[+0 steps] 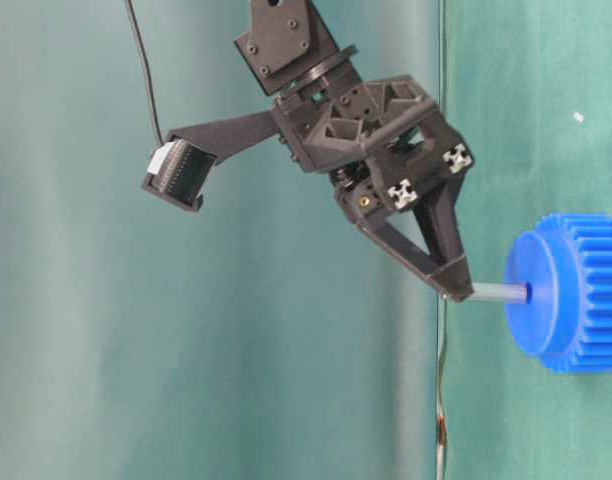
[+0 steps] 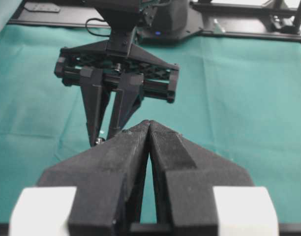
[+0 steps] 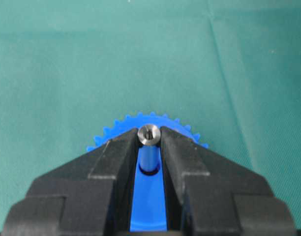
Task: Insert the shaft into the center hole of the gear.
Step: 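Align the shaft tip with the gear hole using the right gripper, then push the shaft down into the gear hole with the right gripper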
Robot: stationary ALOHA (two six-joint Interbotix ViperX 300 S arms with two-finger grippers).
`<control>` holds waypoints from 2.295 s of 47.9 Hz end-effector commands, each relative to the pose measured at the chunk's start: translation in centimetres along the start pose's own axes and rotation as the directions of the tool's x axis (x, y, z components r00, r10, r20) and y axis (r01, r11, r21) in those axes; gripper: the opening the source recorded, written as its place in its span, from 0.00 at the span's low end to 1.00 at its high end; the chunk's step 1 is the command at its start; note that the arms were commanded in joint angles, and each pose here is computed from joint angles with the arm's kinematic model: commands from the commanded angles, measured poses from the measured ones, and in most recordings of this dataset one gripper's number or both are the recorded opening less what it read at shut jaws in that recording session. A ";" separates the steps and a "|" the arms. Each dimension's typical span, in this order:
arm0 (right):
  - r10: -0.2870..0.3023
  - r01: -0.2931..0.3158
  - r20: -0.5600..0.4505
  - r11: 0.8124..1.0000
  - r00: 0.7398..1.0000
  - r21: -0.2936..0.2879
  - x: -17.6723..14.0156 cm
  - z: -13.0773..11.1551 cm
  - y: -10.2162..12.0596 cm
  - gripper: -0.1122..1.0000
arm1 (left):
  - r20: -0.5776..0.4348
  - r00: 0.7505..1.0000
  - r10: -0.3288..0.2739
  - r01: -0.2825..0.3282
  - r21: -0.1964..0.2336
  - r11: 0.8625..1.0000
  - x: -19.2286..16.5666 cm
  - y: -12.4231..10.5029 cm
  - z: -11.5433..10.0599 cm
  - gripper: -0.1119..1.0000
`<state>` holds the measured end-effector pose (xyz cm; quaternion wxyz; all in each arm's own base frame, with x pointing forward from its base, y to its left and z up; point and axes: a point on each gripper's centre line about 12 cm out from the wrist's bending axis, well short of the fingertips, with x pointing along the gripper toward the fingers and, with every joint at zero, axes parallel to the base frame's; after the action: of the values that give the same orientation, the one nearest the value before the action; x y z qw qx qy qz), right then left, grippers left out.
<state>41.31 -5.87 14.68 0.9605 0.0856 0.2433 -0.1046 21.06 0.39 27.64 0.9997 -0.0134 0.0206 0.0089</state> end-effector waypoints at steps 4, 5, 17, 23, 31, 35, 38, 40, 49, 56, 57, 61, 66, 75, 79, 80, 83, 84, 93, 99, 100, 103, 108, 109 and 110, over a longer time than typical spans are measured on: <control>0.008 -0.008 0.048 1.000 0.999 0.004 -0.2 1.8 0.3 0.25 | 0.023 1.000 0.004 -0.004 0.000 1.000 0.2 0.1 0.9 0.10; 0.008 -0.008 0.048 1.000 0.999 0.004 -0.2 1.8 0.3 0.25 | 0.023 1.000 0.004 -0.004 -0.002 1.000 0.2 0.1 0.9 0.10; 0.003 -0.003 0.032 1.000 0.999 0.005 0.0 1.4 0.1 0.25 | 0.023 1.000 0.002 -0.002 0.000 1.000 0.2 0.0 0.9 0.10; 0.000 0.000 0.012 1.000 1.000 0.006 0.0 1.2 0.0 0.25 | 0.022 1.000 0.004 -0.004 0.000 1.000 0.2 0.1 0.8 0.10; -0.002 0.002 0.005 1.000 1.000 0.007 0.0 1.0 -0.1 0.25 | 0.019 1.000 0.004 -0.004 0.000 1.000 0.2 0.1 0.8 0.10; -0.005 0.005 0.007 1.000 1.000 0.005 0.1 1.0 -0.3 0.25 | 0.018 1.000 0.002 -0.002 0.000 1.000 0.2 0.0 0.8 0.10; -0.009 0.009 0.001 1.000 1.000 0.009 0.3 0.8 -0.4 0.25 | 0.022 1.000 0.002 -0.002 0.000 1.000 0.2 0.0 0.9 0.10; -0.012 0.012 -0.005 1.000 1.000 0.009 0.4 0.6 -0.6 0.25 | 0.020 1.000 0.002 -0.002 0.000 1.000 0.2 0.0 0.9 0.10; -0.017 0.017 -0.024 1.000 1.000 0.011 1.1 0.1 -0.7 0.25 | 0.012 1.000 0.002 -0.002 -0.012 1.000 0.2 0.0 0.7 0.10; -0.018 0.018 -0.030 1.000 0.999 0.011 1.3 -0.1 -0.8 0.25 | 0.012 1.000 0.004 -0.004 -0.017 1.000 0.2 0.1 0.8 0.10; -0.016 0.017 -0.032 1.000 0.999 0.010 1.3 -0.2 -0.7 0.25 | 0.011 1.000 0.003 -0.002 -0.017 1.000 0.2 0.0 0.8 0.10; -0.018 0.019 -0.035 1.000 0.999 0.011 1.4 -0.3 -0.8 0.25 | 0.009 1.000 0.003 -0.003 -0.018 1.000 0.2 0.0 0.7 0.10; -0.017 0.018 -0.039 1.000 0.999 0.011 1.5 -0.4 -0.7 0.25 | 0.009 1.000 0.003 -0.002 -0.017 1.000 0.2 0.0 0.7 0.10; -0.010 0.011 -0.055 1.000 0.998 0.005 1.6 -0.9 -0.4 0.25 | 0.009 1.000 0.003 -0.002 -0.019 1.000 0.2 0.0 0.7 0.10; -0.005 0.005 -0.061 1.000 0.998 -0.001 1.7 -1.0 -0.1 0.25 | 0.009 1.000 0.003 -0.002 -0.019 1.000 0.2 0.0 0.7 0.10; -0.005 0.005 -0.062 1.000 0.998 -0.001 1.7 -1.0 -0.1 0.25 | 0.009 1.000 0.003 -0.002 -0.017 1.000 0.2 0.0 0.7 0.10; -0.005 0.005 -0.064 1.000 0.998 -0.001 1.7 -1.1 -0.1 0.25 | 0.009 1.000 0.003 -0.002 -0.017 1.000 0.2 0.0 0.7 0.10; -0.006 0.006 -0.065 1.000 0.998 0.000 1.7 -1.1 -0.1 0.25 | 0.009 1.000 0.003 -0.002 -0.019 1.000 0.2 0.0 0.7 0.10; -0.006 0.006 -0.062 1.000 0.998 0.002 1.7 -1.1 -0.1 0.25 | 0.008 1.000 0.003 -0.002 -0.019 1.000 0.2 0.0 0.7 0.10; -0.006 0.006 -0.059 1.000 0.998 0.003 1.7 -1.0 -0.1 0.31 | 0.009 1.000 0.004 -0.004 -0.019 1.000 0.2 0.1 0.7 0.10; -0.006 0.007 -0.056 1.000 0.998 0.005 1.7 -1.0 -0.1 0.35 | 0.009 1.000 0.003 -0.002 -0.019 1.000 0.2 0.0 0.7 0.10; -0.006 0.007 -0.047 1.000 0.999 0.005 1.7 -0.9 -0.1 0.52 | 0.009 1.000 0.003 -0.002 -0.019 1.000 0.2 0.0 0.7 0.10; -0.008 0.009 -0.025 1.000 1.000 0.011 1.7 -0.6 -0.2 0.81 | 0.006 1.000 0.003 -0.003 -0.020 1.000 0.2 0.0 0.7 0.10; -0.009 0.010 -0.021 1.000 1.000 0.014 1.7 -0.6 -0.2 0.86 | 0.006 1.000 0.003 -0.003 -0.020 1.000 0.2 0.0 0.7 0.10; -0.010 0.010 -0.018 1.000 1.000 0.015 1.7 -0.6 -0.2 0.90 | 0.005 1.000 0.003 -0.003 -0.020 1.000 0.2 0.0 0.6 0.10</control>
<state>41.81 -6.11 11.94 0.9501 0.0897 0.2782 -0.1085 21.05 0.43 27.46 0.9993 -0.0242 0.0281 0.0103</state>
